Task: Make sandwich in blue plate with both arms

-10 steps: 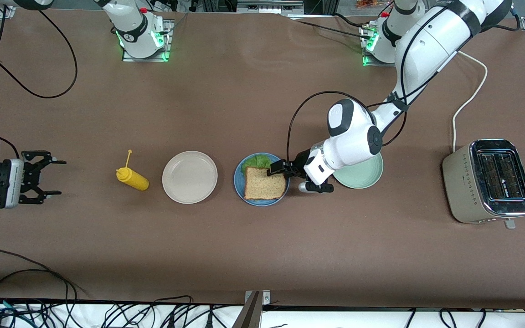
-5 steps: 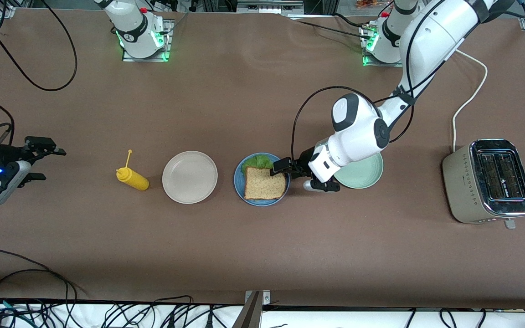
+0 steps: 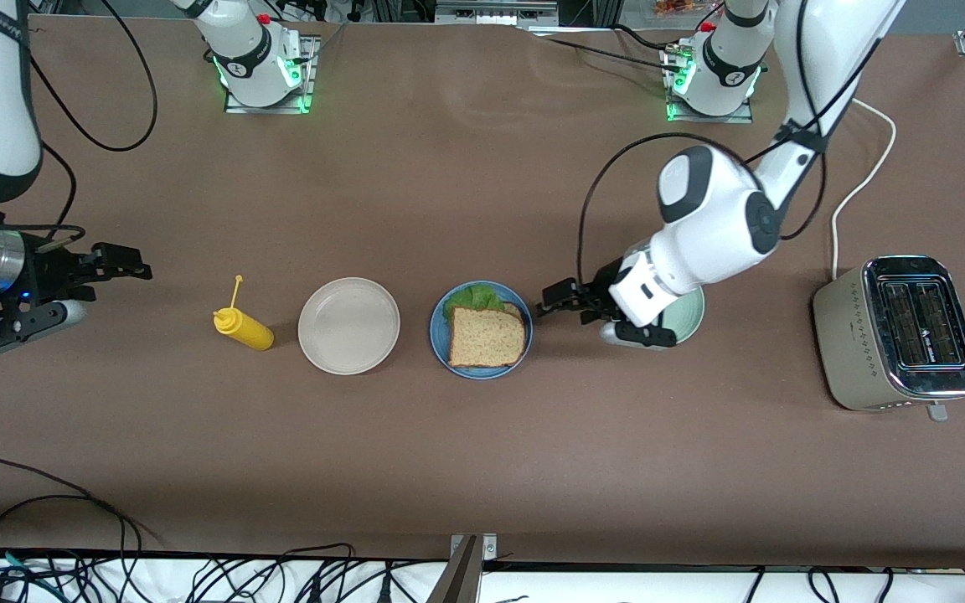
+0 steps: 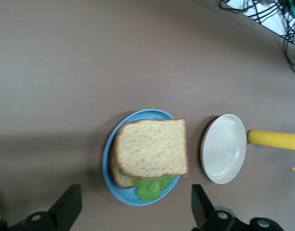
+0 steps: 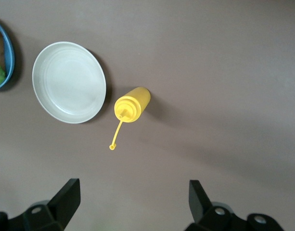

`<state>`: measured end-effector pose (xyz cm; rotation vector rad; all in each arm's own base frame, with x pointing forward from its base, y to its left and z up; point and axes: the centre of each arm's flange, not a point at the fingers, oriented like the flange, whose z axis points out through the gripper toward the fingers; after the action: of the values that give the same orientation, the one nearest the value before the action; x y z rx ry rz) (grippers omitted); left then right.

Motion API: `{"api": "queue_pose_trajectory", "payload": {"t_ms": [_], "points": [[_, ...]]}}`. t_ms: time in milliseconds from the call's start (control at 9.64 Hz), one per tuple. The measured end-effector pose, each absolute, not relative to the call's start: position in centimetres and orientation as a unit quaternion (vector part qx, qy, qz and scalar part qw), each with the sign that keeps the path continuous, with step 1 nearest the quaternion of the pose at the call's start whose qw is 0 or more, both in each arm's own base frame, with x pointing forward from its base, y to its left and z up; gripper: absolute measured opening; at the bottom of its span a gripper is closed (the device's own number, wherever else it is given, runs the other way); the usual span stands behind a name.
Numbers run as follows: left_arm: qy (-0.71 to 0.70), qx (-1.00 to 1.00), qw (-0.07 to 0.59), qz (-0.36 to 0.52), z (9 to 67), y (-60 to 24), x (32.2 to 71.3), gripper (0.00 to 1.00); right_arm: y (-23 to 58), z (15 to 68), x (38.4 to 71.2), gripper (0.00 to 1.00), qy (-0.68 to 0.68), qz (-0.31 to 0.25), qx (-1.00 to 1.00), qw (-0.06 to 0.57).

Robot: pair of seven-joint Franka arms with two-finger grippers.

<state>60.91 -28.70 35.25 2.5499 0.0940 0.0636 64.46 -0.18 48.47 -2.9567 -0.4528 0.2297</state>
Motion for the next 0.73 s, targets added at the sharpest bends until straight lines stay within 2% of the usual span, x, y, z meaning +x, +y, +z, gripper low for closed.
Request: {"api": "queue_pose_trajectory", "payload": {"t_ms": [311, 726], "points": [[-0.008, 0.982, 0.191, 0.009, 40.1, -22.6, 60.7, 1.00, 0.6, 49.7, 62.8, 1.00, -0.076, 0.063, -0.995, 0.030], [-0.056, 0.998, 0.027, 0.021, 46.8, -15.2, 59.1, 1.00, 0.4, 54.7, 59.9, 1.00, -0.064, 0.045, -0.997, 0.019]]}}
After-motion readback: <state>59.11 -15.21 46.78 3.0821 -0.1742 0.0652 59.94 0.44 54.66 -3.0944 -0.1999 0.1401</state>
